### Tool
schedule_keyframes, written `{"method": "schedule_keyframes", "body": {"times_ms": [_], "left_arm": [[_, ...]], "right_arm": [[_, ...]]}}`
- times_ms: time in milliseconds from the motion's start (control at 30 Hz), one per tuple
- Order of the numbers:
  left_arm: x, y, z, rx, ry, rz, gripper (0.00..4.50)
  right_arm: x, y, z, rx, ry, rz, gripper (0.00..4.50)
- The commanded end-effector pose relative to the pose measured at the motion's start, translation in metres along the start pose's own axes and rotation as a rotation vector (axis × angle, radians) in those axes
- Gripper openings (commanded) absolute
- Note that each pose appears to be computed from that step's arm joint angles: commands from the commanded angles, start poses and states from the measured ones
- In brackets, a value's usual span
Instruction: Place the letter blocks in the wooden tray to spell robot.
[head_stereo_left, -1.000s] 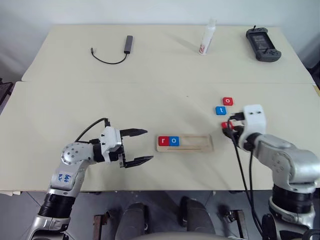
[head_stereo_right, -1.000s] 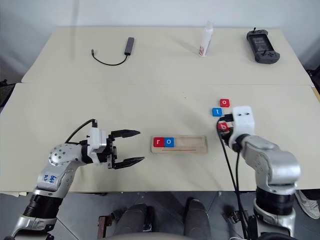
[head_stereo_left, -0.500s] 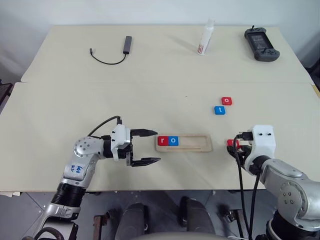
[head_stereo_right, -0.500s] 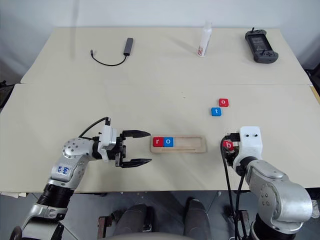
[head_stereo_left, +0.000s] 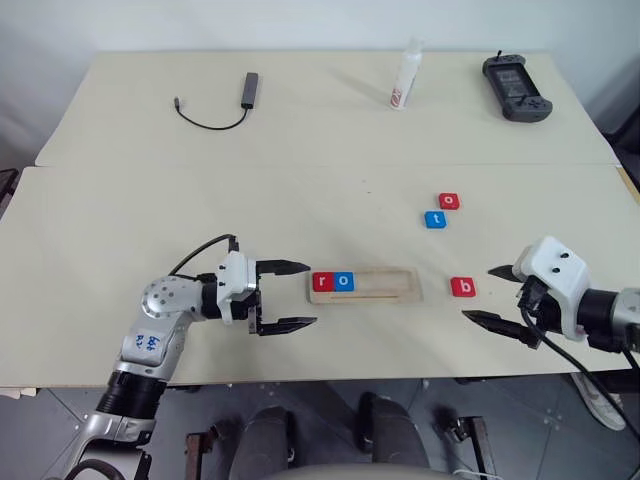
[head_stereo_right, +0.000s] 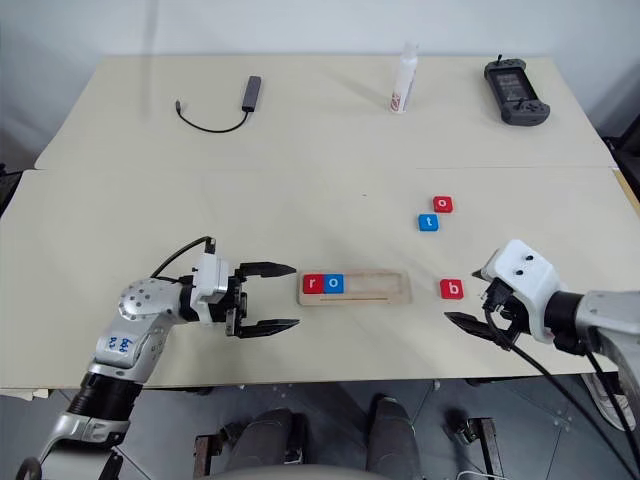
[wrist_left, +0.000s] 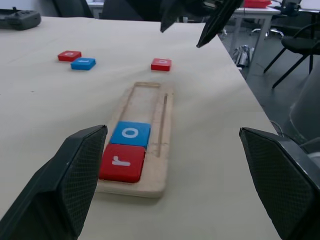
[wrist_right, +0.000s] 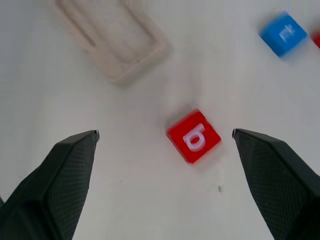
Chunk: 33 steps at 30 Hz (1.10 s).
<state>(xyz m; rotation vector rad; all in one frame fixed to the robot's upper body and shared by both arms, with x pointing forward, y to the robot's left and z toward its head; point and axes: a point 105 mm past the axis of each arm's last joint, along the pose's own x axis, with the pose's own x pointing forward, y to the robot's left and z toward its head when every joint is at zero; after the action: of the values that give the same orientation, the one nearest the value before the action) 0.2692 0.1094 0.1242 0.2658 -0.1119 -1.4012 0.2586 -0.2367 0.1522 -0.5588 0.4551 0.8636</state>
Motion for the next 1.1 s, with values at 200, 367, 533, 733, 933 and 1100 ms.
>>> {"method": "schedule_keyframes", "body": {"times_ms": [200, 367, 533, 733, 933, 1100], "left_arm": [[-0.008, -0.004, 0.015, 0.056, -0.010, 0.047, 4.50], [-0.011, -0.010, 0.017, 0.049, -0.005, 0.052, 4.50], [-0.011, -0.010, 0.018, 0.045, -0.006, 0.054, 4.50], [-0.009, -0.009, 0.017, 0.048, -0.009, 0.052, 4.50], [-0.009, -0.007, 0.016, 0.050, -0.006, 0.054, 4.50], [-0.008, -0.005, 0.016, 0.057, -0.007, 0.063, 4.50]], "right_arm": [[0.014, -0.030, -0.022, -0.120, 0.059, 0.172, 4.48], [0.025, -0.039, -0.030, -0.127, 0.103, 0.200, 3.50], [0.033, -0.042, -0.027, -0.126, 0.073, 0.186, 1.78], [0.027, -0.041, -0.018, -0.167, 0.047, 0.178, 1.47], [0.031, -0.026, 0.031, -0.224, -0.030, 0.267, 1.47], [0.061, -0.007, 0.066, -0.260, -0.033, 0.334, 1.47]]}}
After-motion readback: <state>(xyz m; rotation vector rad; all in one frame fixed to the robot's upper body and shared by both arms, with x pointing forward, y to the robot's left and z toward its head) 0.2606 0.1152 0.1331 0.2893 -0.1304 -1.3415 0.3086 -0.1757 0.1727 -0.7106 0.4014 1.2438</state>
